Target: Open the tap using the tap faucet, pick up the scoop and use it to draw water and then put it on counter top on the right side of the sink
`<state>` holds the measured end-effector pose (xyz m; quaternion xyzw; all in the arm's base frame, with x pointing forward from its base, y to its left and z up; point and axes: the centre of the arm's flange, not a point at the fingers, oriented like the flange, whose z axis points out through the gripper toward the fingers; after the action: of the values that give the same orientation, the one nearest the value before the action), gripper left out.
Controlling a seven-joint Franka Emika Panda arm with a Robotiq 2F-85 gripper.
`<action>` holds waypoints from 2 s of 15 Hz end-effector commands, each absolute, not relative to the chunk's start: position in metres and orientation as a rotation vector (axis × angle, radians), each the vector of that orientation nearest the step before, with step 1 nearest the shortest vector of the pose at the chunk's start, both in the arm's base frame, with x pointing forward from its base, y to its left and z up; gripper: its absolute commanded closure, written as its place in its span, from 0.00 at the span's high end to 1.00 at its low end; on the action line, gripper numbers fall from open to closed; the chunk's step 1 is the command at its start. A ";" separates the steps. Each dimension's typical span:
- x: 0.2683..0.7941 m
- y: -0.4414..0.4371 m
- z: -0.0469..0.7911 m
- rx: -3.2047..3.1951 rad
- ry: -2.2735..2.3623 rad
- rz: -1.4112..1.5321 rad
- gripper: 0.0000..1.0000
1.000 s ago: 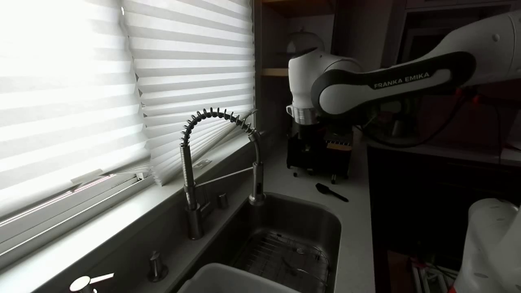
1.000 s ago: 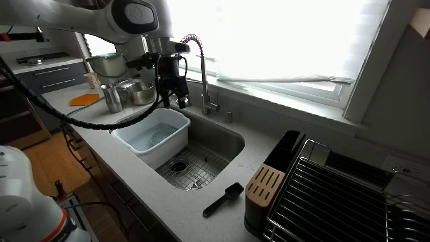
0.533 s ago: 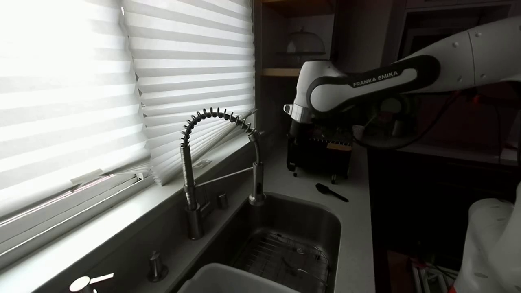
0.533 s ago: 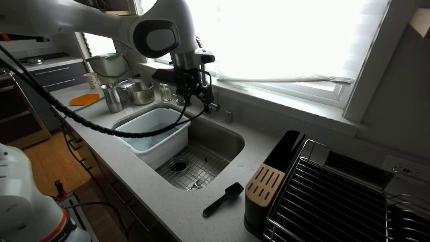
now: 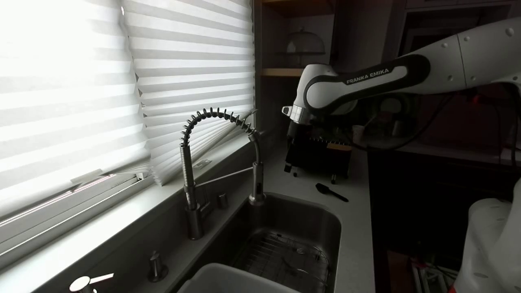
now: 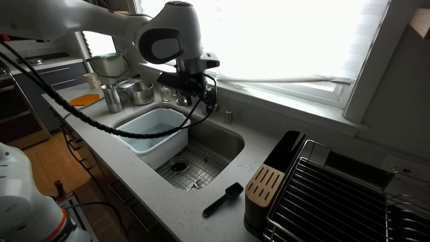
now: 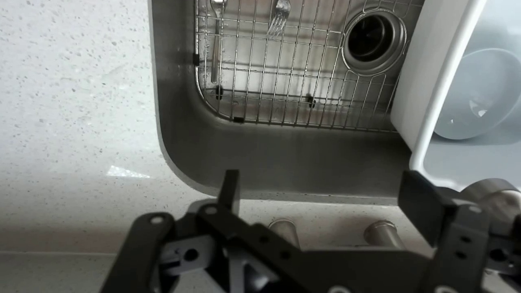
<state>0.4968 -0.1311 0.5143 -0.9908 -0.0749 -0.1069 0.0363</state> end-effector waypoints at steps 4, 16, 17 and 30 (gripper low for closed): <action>0.521 -0.149 0.489 -2.874 -0.230 -0.513 1.00; 0.638 -0.151 0.415 -2.506 -0.364 -0.690 1.00; 0.646 -0.150 0.412 -2.495 -0.377 -0.696 1.00; 0.654 -0.142 0.408 -2.409 -0.359 -0.755 1.00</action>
<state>0.6496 -0.1400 0.4131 -0.9186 -0.1415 -0.2623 0.2594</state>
